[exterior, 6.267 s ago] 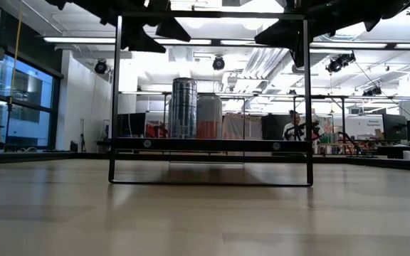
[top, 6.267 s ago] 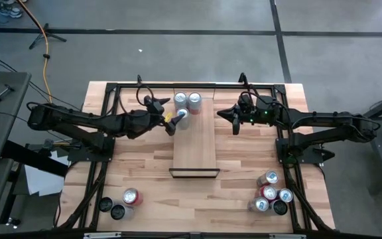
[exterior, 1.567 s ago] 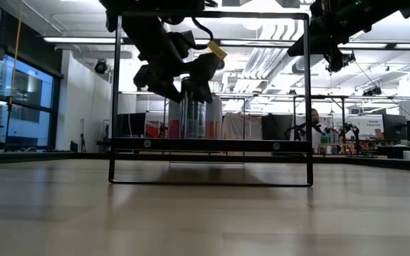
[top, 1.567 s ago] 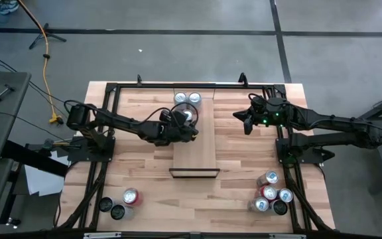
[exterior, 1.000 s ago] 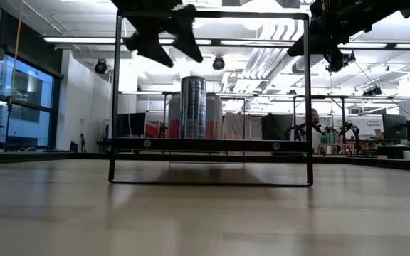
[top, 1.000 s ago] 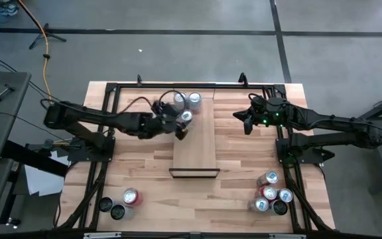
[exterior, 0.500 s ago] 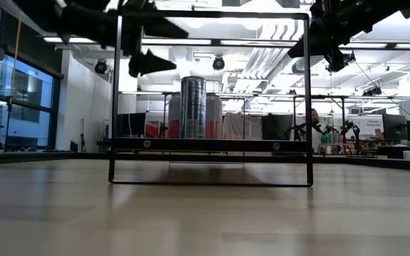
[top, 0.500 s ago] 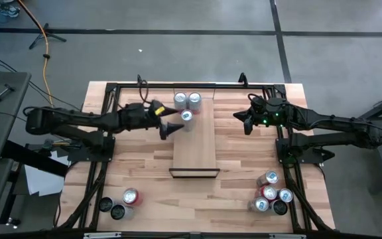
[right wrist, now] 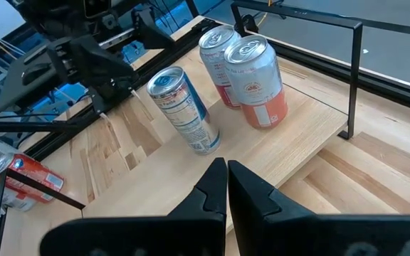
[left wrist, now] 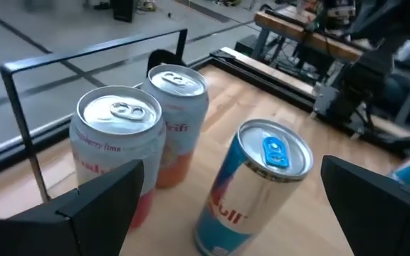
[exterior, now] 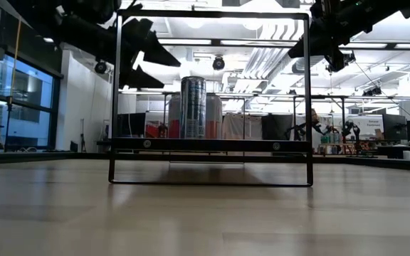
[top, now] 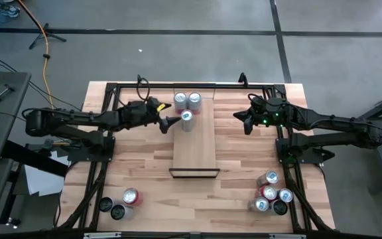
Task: Place canned beverage on shelf
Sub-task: Put the blue soda can on the shelf
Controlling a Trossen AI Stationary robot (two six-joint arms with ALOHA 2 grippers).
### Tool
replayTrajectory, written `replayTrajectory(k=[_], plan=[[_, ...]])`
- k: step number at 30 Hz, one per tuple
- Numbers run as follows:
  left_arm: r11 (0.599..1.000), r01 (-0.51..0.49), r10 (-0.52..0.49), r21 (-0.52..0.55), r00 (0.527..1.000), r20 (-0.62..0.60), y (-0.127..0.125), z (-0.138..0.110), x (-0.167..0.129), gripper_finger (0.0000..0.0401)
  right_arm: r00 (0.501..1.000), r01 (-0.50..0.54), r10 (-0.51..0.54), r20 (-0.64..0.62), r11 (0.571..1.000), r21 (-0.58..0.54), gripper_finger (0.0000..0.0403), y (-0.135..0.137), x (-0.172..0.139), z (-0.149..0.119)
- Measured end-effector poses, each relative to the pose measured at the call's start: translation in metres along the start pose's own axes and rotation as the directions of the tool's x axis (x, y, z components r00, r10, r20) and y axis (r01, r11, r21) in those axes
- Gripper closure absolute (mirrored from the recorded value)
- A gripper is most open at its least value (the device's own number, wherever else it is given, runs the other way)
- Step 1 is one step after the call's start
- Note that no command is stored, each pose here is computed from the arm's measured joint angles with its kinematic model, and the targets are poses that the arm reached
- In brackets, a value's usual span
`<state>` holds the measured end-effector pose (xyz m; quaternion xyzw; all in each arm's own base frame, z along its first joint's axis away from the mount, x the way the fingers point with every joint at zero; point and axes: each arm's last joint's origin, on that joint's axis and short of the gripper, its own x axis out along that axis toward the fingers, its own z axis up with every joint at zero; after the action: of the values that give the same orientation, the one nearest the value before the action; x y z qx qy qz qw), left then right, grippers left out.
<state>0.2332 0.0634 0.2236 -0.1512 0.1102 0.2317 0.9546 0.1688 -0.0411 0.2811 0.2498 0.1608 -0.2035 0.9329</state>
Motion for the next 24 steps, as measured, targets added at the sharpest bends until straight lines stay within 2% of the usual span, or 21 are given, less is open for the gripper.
replayTrajectory(k=[2, 7, 11, 17, 21, 24], plan=[[0.999, 0.022, -0.022, 0.024, 1.000, -0.008, 0.002, 0.001, 0.001, 0.0015, 1.000, 0.000, 0.000, 0.000, 1.000, 0.000, 0.0403, 0.000, 0.000, 0.000], [0.997, 0.004, -0.004, -0.075, 1.000, -0.010, 0.009, 0.002, 0.002, 0.0015, 1.000, 0.001, -0.001, 0.000, 1.000, 0.000, 0.0403, 0.000, 0.000, 0.000], [0.996, 0.006, -0.009, -0.086, 0.999, -0.034, 0.013, 0.001, 0.002, 0.0016, 1.000, 0.002, -0.002, 0.001, 1.000, -0.004, 0.0403, 0.000, 0.000, 0.000], [0.992, 0.117, -0.115, 0.039, 0.992, -0.051, 0.011, 0.002, 0.002, 0.0016, 1.000, 0.004, -0.004, 0.002, 1.000, -0.006, 0.0403, 0.000, 0.000, 0.000], [0.971, 0.190, -0.187, 0.143, 0.982, -0.033, 0.008, 0.005, 0.003, 0.0016, 0.999, 0.030, -0.030, 0.016, 1.000, -0.007, 0.0403, -0.001, 0.000, 0.000], [0.956, 0.217, -0.205, 0.197, 0.976, -0.076, 0.010, -0.002, 0.009, 0.0016, 0.999, 0.047, -0.047, 0.025, 0.999, -0.007, 0.0403, -0.001, 0.000, 0.001]])
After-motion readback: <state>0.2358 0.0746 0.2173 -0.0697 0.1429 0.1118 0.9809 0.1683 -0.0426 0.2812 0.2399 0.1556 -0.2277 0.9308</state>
